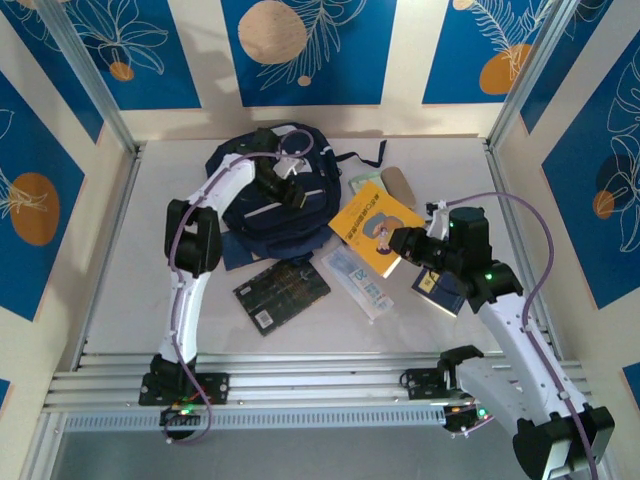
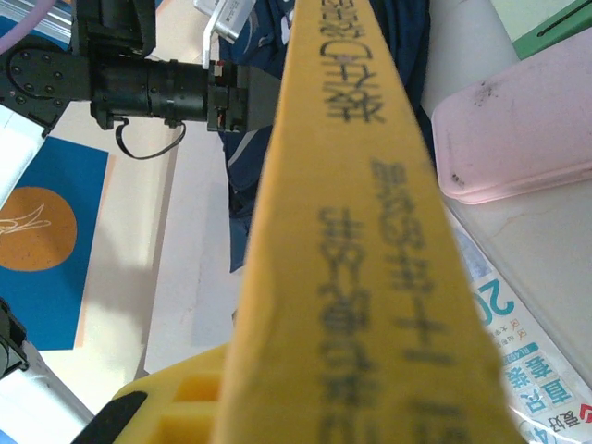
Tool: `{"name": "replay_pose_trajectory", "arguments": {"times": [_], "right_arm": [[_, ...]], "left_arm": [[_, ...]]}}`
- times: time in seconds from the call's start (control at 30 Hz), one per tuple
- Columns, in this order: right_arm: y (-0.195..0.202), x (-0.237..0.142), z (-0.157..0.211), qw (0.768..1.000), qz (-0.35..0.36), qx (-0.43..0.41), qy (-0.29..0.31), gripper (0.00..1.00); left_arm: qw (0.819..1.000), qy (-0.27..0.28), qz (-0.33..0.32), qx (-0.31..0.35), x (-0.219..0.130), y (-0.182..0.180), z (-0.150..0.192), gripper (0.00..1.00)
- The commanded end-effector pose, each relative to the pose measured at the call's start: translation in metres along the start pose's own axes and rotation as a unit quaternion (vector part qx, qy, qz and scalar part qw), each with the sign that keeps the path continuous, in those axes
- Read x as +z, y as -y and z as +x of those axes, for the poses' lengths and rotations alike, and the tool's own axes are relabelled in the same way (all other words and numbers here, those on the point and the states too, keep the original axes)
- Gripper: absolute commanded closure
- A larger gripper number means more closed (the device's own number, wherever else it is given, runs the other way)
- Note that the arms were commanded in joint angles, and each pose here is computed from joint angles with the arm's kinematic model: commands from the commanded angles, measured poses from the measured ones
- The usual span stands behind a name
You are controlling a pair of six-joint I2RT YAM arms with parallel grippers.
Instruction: Pack the student bag
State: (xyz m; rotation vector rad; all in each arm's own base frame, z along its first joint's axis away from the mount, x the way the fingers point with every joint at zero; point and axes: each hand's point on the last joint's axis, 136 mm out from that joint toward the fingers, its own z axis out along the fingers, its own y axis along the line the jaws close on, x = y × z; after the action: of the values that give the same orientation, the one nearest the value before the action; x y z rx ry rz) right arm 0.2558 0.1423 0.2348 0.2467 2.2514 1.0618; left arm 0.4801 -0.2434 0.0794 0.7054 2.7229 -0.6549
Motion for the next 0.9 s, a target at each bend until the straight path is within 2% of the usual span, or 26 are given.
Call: {"name": "replay_pose_trajectory", "arguments": {"times": [0.0, 0.03, 0.1, 0.23, 0.27, 0.4, 0.5, 0.7, 0.87], "right_arm": [[-0.023, -0.003, -0.01, 0.998, -0.041, -0.036, 0.014, 1.0], [-0.023, -0.002, -0.01, 0.998, -0.043, -0.035, 0.014, 1.0], [-0.022, -0.002, -0.01, 0.998, -0.042, -0.034, 0.014, 1.0], [-0.021, -0.002, -0.01, 0.999, -0.04, -0.031, 0.015, 1.0], [-0.022, -0.002, -0.01, 0.999, -0.04, -0.032, 0.016, 1.0], [-0.02, -0.002, -0.009, 0.999, -0.036, -0.031, 0.016, 1.0], [-0.018, -0.003, -0.011, 0.999, -0.03, -0.029, 0.02, 1.0], [-0.015, -0.007, -0.022, 0.999, -0.005, -0.013, 0.039, 1.0], [-0.023, -0.004, -0.03, 0.999, -0.013, 0.001, 0.037, 1.0]], "left_arm": [[0.999, 0.0, 0.034, 0.005, -0.006, 0.012, 0.005, 0.48], [0.999, -0.001, 0.035, 0.006, -0.006, 0.012, 0.006, 0.5], [0.999, -0.006, 0.034, 0.004, -0.005, 0.011, 0.009, 0.61], [1.0, -0.007, 0.016, 0.002, -0.002, 0.003, 0.01, 0.98], [1.0, -0.003, 0.013, 0.001, -0.004, 0.002, 0.008, 1.0], [0.998, 0.056, 0.006, -0.013, -0.036, 0.002, -0.018, 1.0], [0.991, 0.128, 0.008, -0.036, -0.081, 0.004, -0.046, 1.0], [0.96, 0.265, 0.012, -0.093, -0.178, 0.003, -0.087, 1.0], [0.94, 0.321, -0.012, -0.113, -0.228, 0.007, -0.095, 1.0]]}}
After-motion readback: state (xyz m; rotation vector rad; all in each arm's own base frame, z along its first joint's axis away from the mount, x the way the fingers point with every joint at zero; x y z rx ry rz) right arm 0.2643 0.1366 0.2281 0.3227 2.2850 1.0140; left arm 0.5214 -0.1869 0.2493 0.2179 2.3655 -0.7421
